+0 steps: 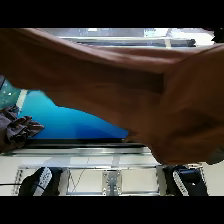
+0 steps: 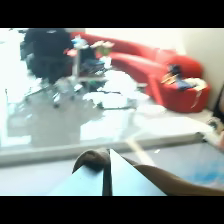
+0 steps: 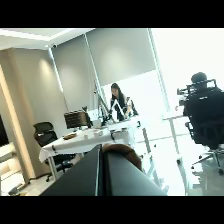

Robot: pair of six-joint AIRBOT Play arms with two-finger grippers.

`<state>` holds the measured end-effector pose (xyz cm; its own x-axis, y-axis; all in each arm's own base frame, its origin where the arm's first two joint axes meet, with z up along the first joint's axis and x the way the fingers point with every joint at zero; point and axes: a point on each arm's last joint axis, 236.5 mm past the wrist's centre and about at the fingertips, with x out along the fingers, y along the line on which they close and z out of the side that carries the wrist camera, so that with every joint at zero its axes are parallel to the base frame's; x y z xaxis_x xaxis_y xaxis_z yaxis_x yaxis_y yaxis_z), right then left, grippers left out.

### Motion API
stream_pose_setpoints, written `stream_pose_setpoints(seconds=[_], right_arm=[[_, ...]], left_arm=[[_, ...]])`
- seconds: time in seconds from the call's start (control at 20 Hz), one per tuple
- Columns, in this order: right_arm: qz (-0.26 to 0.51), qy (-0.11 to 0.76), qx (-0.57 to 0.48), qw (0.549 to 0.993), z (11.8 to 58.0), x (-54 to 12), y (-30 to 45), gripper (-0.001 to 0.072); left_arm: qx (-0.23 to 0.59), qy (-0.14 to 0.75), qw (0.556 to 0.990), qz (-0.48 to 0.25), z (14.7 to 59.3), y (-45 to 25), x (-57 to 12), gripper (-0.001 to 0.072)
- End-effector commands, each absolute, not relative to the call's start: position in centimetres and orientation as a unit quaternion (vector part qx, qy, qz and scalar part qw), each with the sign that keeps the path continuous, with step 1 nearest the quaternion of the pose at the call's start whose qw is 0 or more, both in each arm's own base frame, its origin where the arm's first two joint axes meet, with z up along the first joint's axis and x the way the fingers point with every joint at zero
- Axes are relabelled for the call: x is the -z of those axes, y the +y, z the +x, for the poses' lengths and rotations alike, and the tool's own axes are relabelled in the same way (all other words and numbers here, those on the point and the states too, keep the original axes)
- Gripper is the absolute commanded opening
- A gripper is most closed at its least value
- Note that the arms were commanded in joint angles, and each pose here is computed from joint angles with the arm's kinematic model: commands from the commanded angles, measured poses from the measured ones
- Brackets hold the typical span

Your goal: Fold the shirts.

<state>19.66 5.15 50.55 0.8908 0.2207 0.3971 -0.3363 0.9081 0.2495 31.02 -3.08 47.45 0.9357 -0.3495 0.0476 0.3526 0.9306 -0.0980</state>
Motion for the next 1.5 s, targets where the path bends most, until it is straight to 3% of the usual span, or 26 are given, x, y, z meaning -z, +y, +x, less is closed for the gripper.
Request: stream_pose_setpoints(seconds=[0.0, 0.2, 0.3, 0.4, 0.55, 0.7, 1.1, 1.45], right_arm=[[0.133, -0.115, -0.124, 0.977, 26.3, -48.0, 5.2, 0.0022], [0.144, 0.108, -0.111, 0.977, 40.4, -33.7, 6.8, 0.0023], [0.156, 0.193, -0.102, 0.963, 45.3, -25.9, 7.3, 0.0022], [0.160, 0.255, -0.089, 0.949, 49.1, -18.9, 7.7, 0.0022], [0.167, 0.276, -0.062, 0.944, 53.7, -11.9, 7.1, 0.0022], [0.175, 0.238, -0.031, 0.955, 57.1, -9.8, 5.2, 0.0023], [0.167, 0.247, -0.020, 0.954, 58.1, -7.0, 4.5, 0.0022], [0.127, 0.425, -0.059, 0.894, 51.9, 0.2, 7.7, 0.0022]], left_arm=[[0.112, 0.119, 0.984, -0.066, 32.5, 0.4, -41.4, 0.0006], [0.181, 0.273, 0.939, -0.108, 39.5, -1.3, -31.0, 0.0006], [0.180, 0.347, 0.918, -0.057, 44.5, -3.4, -23.4, 0.0007], [0.124, 0.387, 0.913, 0.014, 50.1, -3.9, -16.2, 0.0006], [-0.017, 0.369, 0.928, 0.047, 57.3, -0.9, -9.8, 0.0006], [-0.060, 0.355, 0.933, 0.019, 60.2, 1.6, -6.4, 0.0006], [-0.096, 0.375, 0.922, -0.021, 60.1, 5.4, -3.8, 0.0007], [-0.039, 0.432, 0.900, -0.049, 58.3, 2.2, -1.7, 0.0007]])
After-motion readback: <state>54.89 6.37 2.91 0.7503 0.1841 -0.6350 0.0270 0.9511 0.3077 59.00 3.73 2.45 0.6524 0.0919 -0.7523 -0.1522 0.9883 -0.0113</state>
